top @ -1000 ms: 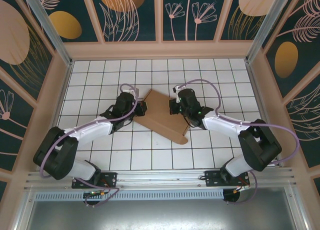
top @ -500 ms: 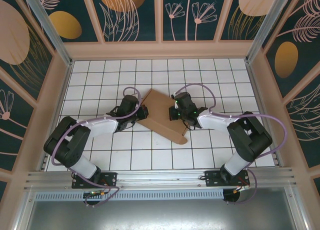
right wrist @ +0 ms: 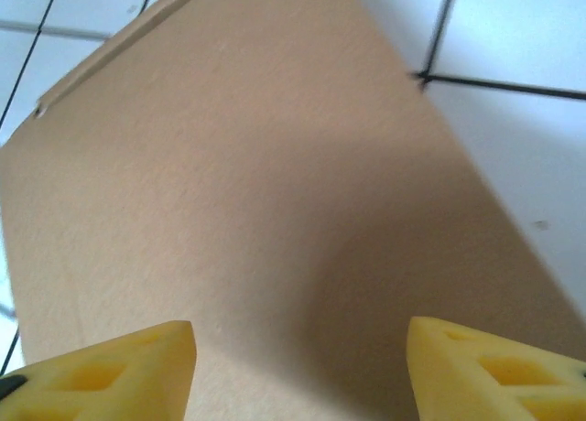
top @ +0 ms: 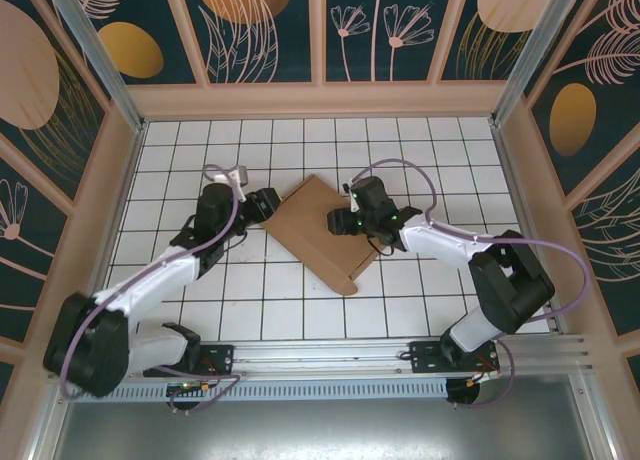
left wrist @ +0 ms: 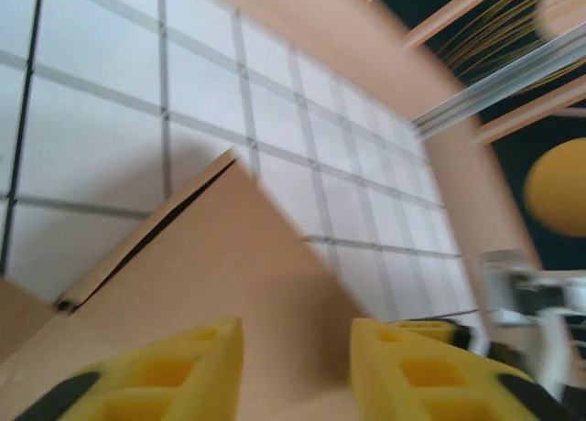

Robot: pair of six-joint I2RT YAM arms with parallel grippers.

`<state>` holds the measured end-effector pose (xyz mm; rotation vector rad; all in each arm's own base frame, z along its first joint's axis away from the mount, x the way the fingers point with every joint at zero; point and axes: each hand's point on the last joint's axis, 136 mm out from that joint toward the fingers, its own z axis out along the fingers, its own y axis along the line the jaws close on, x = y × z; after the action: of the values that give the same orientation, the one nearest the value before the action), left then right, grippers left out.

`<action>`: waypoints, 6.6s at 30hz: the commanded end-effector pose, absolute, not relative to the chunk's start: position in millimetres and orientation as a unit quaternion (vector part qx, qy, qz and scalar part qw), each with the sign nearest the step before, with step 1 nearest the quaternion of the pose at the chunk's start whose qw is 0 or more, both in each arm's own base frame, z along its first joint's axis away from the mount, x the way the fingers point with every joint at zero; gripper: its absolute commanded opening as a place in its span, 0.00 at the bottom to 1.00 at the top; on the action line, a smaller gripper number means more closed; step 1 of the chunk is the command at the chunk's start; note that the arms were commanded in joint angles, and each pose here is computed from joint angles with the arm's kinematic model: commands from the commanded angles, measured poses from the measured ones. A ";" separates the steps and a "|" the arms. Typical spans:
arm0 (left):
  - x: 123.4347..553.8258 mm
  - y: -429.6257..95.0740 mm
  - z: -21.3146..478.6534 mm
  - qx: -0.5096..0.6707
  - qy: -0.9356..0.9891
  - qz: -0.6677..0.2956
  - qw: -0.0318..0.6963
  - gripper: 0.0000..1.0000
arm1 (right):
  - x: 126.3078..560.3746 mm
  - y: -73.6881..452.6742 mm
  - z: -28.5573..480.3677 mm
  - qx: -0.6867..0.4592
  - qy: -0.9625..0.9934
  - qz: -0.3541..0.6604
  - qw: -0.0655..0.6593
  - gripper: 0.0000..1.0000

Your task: Fold the paper box

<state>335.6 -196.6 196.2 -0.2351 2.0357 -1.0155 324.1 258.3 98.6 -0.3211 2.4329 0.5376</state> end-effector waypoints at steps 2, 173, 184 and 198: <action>309.5 -201.5 161.2 -0.119 0.817 -0.442 0.350 0.42 | 359.7 214.0 87.6 -0.055 0.939 0.118 0.318 0.79; 330.6 -165.5 187.3 -0.365 0.800 -0.351 0.322 0.23 | 234.2 369.9 197.8 -0.500 0.650 0.198 0.536 0.80; 324.5 -147.1 194.4 -0.396 0.788 -0.329 0.338 0.22 | 238.2 403.9 171.4 -0.524 0.658 0.107 0.530 0.81; 320.8 -147.4 199.6 -0.420 0.785 -0.329 0.315 0.21 | 272.1 417.7 144.9 -0.541 0.651 -0.054 0.530 0.46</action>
<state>320.8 -118.4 171.5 -1.1723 2.0461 -0.6884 258.2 421.7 152.1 -1.2937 1.5260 -0.0753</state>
